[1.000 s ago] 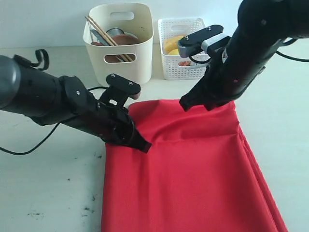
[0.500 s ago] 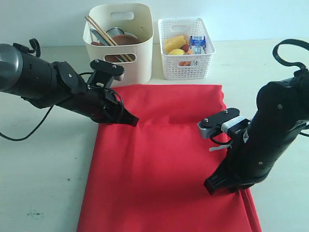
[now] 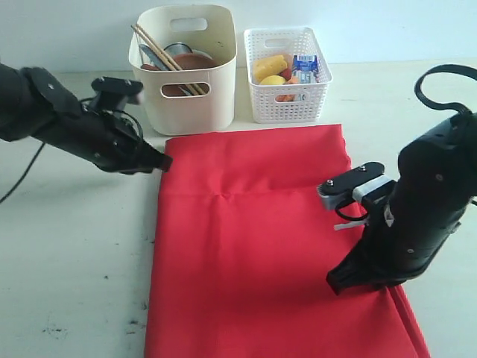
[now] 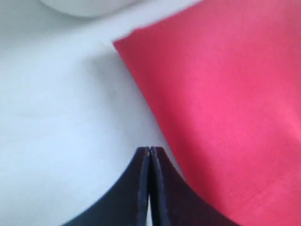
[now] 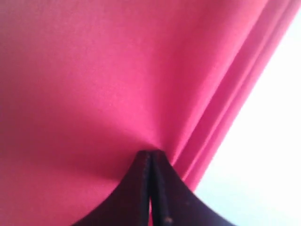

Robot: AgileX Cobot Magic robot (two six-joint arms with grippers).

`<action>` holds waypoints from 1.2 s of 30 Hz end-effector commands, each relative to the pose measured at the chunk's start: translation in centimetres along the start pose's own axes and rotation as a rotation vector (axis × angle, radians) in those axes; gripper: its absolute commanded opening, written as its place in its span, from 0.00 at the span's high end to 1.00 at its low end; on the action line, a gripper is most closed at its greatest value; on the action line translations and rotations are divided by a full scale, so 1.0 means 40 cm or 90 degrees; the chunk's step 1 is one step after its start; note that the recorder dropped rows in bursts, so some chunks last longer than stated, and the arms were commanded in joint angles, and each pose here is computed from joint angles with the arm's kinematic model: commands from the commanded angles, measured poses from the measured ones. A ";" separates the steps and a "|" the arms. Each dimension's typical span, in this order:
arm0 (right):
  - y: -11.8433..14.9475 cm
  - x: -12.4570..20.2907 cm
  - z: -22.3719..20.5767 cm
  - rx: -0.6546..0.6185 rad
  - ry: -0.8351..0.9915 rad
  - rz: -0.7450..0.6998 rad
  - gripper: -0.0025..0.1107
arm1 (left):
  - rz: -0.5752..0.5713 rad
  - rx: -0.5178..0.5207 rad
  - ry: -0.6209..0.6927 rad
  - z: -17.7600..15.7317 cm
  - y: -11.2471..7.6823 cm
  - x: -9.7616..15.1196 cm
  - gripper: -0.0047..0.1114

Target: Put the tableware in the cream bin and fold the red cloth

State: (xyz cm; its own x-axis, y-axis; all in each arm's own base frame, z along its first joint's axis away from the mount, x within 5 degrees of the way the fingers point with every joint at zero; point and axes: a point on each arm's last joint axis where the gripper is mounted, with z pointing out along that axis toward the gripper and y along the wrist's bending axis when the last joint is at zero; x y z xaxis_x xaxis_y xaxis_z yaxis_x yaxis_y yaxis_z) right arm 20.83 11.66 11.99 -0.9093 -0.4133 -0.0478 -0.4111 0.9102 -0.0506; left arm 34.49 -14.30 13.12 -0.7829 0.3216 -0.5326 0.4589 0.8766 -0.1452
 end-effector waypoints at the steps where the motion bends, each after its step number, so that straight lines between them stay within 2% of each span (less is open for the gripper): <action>1: -0.014 -0.027 -0.114 0.000 -0.144 0.016 0.98 | -0.001 -0.014 -0.121 -0.195 0.012 -0.063 0.95; 5: 0.014 -0.083 -0.207 -0.089 -0.271 0.010 0.98 | 0.005 -0.039 -0.252 -0.401 -0.003 -0.069 0.95; 7: 0.034 -0.109 -0.211 -0.135 -0.282 -0.015 0.98 | 0.010 -0.052 -0.312 -0.497 -0.016 -0.046 0.95; 11: 0.078 -0.161 -0.153 -0.229 -0.246 -0.046 0.98 | 0.023 -0.077 -0.405 -0.637 -0.044 0.029 0.95; 15: 0.094 -0.209 -0.058 -0.238 -0.182 -0.066 0.98 | 0.035 -0.091 -0.473 -0.718 -0.075 0.115 0.95; 20: 0.093 -0.214 0.015 -0.216 -0.110 -0.087 0.98 | 0.051 -0.098 -0.518 -0.755 -0.101 0.198 0.95; 24: 0.057 -0.189 0.037 -0.114 -0.046 -0.095 0.98 | 0.078 -0.119 -0.506 -0.740 -0.102 0.244 0.95; 30: -0.005 -0.100 0.081 0.042 0.072 -0.094 0.98 | 0.073 -0.119 -0.485 -0.712 -0.098 0.267 0.95; 36: -0.052 0.002 0.122 0.091 0.157 -0.086 0.98 | 0.071 -0.119 -0.485 -0.711 -0.097 0.268 0.95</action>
State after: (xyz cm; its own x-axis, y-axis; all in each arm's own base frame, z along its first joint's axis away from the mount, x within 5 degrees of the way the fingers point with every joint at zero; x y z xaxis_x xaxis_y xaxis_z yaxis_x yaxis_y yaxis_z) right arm 24.99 13.19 10.36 -0.8402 -0.5377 -0.0703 -0.5272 0.8403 -0.1261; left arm 12.46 -4.14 31.67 -0.2069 0.1369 -0.9687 0.3906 0.9194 0.0466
